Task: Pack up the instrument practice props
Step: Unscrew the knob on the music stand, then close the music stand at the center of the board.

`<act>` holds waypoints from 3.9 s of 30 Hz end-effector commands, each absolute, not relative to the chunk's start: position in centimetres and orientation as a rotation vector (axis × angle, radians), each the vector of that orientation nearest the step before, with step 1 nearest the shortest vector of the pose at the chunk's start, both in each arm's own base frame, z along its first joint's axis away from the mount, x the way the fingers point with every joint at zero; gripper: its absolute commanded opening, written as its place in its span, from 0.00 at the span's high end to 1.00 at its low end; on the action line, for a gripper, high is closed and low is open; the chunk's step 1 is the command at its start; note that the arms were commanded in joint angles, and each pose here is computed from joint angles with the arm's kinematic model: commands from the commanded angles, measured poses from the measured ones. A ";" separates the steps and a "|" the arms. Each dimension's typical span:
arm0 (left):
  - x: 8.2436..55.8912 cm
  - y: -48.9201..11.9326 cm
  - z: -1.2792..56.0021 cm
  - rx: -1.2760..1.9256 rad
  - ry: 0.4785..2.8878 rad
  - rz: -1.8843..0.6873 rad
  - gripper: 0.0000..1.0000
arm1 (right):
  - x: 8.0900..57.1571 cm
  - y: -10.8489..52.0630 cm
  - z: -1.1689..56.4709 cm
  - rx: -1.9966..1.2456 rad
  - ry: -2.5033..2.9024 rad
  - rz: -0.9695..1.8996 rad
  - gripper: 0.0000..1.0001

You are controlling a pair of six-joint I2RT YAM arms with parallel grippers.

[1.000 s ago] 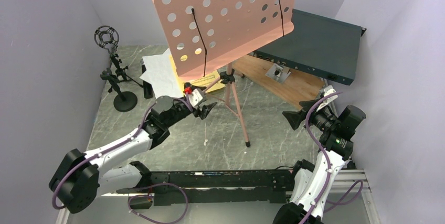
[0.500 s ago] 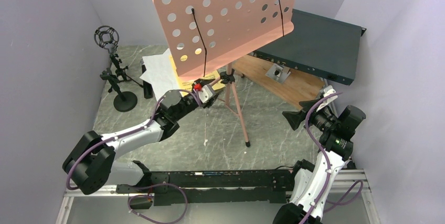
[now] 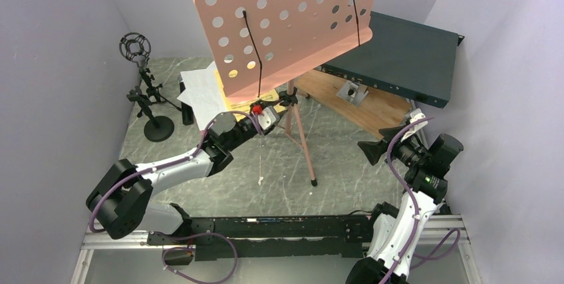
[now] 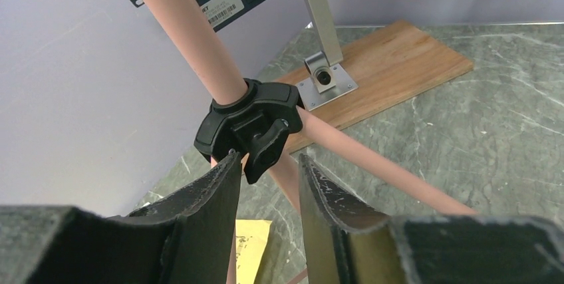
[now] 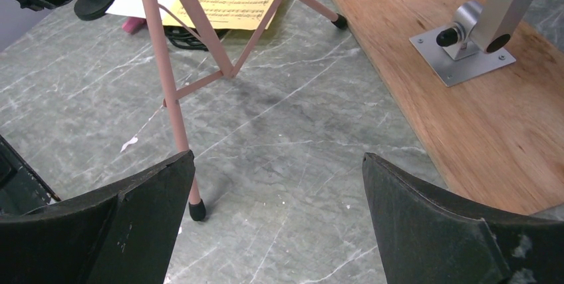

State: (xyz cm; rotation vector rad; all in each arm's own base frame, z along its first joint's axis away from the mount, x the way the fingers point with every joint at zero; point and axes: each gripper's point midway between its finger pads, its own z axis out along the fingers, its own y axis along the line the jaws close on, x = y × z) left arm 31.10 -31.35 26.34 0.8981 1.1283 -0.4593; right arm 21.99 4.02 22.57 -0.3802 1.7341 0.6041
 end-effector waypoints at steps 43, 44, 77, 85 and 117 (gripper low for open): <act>29.0 -30.4 30.3 -0.391 1.740 -1.358 0.47 | 21.9 4.4 23.0 -0.433 1.702 0.596 0.00; 28.8 -30.4 30.3 -0.366 1.745 -1.354 0.44 | 21.9 4.4 23.0 -0.435 1.701 0.596 0.00; 27.9 -21.1 23.5 0.588 1.629 -0.579 0.00 | 21.1 7.5 23.1 -0.625 1.772 0.783 0.01; 31.3 -21.2 23.8 0.591 1.562 -0.683 0.01 | 22.4 14.3 23.6 -0.919 1.769 0.829 0.01; 33.8 -26.4 21.8 0.716 1.611 -0.959 0.77 | 26.7 25.1 19.3 -0.905 1.636 0.885 0.65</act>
